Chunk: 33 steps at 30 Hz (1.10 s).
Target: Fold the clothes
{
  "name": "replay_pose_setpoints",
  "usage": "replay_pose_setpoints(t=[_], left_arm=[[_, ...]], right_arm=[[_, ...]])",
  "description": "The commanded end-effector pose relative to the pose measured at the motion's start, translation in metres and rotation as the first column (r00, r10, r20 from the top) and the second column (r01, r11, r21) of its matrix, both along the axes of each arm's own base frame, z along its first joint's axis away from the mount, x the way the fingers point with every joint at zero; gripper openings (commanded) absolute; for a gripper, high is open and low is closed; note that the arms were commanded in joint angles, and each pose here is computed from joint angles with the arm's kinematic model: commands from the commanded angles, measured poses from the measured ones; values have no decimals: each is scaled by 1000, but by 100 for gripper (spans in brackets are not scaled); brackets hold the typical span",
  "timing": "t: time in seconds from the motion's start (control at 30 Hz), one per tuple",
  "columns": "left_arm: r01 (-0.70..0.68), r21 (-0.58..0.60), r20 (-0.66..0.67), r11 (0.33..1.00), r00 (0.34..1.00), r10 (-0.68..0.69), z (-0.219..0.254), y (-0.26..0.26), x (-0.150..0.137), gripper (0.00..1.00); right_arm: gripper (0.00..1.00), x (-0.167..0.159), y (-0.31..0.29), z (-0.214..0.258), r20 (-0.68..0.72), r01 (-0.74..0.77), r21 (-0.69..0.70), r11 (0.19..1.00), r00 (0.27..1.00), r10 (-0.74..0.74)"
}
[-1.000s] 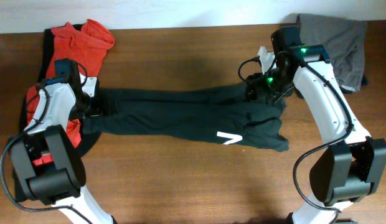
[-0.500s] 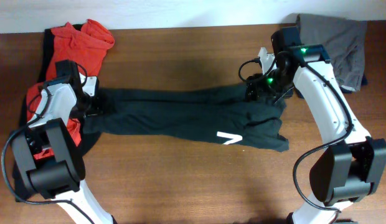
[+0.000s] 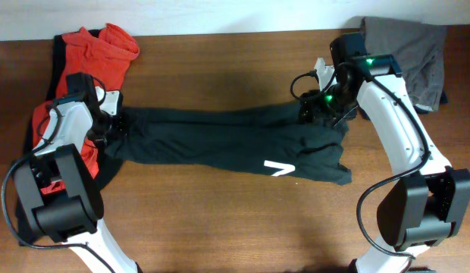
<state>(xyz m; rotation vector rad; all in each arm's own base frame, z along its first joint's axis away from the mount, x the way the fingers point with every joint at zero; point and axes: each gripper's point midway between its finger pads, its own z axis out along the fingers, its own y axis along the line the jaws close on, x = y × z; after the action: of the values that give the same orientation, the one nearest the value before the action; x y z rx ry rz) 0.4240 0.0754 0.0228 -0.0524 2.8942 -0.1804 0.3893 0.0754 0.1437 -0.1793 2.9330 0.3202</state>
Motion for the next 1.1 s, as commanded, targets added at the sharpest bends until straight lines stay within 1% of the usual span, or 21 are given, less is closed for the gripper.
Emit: replay_pose_setpoints(t=[0.0,0.17,0.37,0.43,0.57,0.67,0.87,1.07], left_arm=[[22,-91,56,996,998,-17,17,-13,18,1],[11,-96,79,995,997,-3,29,-13,27,1],[76,-255,124,964,991,-45,42,-46,32,1],[98,-278,123,955,990,-66,43,-58,31,1],[139,-281,111,950,988,-112,46,-79,29,1],[196,-277,121,941,978,-169,53,-104,32,1],[310,-261,150,914,949,-279,80,-145,36,1],[398,-257,139,881,917,-374,91,-184,25,1]], right_arm=[[75,4,2,4,13,0,-6,1000,1000,0],[75,4,2,4,12,0,-6,1000,1000,0],[75,4,2,4,12,0,-6,1000,1000,0],[75,4,2,4,12,0,-6,1000,1000,0],[75,4,2,4,13,0,-7,1000,1000,0],[75,4,0,3,15,3,-18,1000,1000,-3],[75,5,-3,3,17,8,-35,999,1000,-7],[75,10,-3,4,39,10,-33,999,999,-8]])
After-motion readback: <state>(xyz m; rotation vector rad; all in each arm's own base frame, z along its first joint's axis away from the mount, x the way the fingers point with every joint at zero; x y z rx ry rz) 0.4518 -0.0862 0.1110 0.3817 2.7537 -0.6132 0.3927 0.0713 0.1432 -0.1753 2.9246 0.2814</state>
